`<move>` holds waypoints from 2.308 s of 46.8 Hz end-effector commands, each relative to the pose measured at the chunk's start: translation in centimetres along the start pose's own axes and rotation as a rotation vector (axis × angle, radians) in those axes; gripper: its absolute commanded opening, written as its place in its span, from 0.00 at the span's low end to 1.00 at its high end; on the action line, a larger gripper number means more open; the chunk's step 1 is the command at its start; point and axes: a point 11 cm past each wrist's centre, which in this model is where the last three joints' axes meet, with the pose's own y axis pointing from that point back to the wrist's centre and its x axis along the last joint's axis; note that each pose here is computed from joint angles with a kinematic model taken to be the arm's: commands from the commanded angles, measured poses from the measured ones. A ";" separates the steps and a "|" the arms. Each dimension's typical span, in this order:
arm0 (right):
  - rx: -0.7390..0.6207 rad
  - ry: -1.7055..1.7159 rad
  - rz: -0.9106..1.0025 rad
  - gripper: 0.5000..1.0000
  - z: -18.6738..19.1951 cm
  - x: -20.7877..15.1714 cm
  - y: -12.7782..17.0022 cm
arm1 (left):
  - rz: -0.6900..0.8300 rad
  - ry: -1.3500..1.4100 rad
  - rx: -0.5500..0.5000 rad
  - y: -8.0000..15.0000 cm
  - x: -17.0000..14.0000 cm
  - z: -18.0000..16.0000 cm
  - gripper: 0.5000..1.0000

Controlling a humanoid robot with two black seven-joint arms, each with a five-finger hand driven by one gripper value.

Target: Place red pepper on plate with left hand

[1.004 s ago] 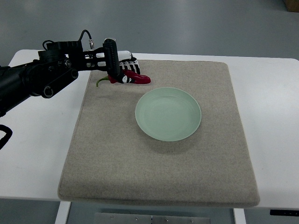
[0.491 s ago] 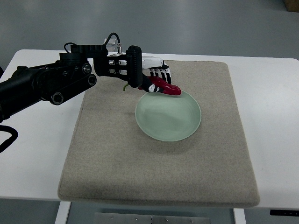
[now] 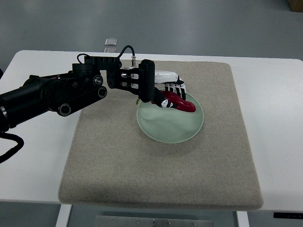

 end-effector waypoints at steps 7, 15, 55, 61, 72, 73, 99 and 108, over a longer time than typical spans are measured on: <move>0.001 0.000 0.001 0.86 -0.1 0.0 0.0 | -0.015 0.005 -0.010 -0.4 -0.5 0.4 0.35; 0.001 0.000 -0.001 0.86 0.0 0.0 0.0 | -0.017 0.018 -0.009 -0.5 -1.0 0.2 0.55; -0.001 0.000 0.000 0.86 0.0 0.0 0.0 | 0.303 0.176 0.218 3.0 3.6 -8.3 0.93; 0.001 0.000 0.001 0.86 -0.1 0.0 0.0 | 0.437 0.280 0.274 4.8 5.0 -10.7 0.98; 0.001 0.000 0.001 0.86 -0.1 0.0 0.0 | 0.689 0.572 0.265 6.7 7.2 -12.3 0.98; -0.001 0.000 0.000 0.86 0.0 0.0 0.0 | 0.714 0.612 0.259 6.9 7.3 -12.4 0.98; 0.001 0.000 0.001 0.86 -0.1 0.0 0.0 | 0.958 1.213 0.116 8.7 7.6 -14.6 0.98; 0.001 0.000 0.001 0.86 -0.1 0.0 0.0 | 0.982 1.391 -0.003 8.9 7.6 -15.2 0.98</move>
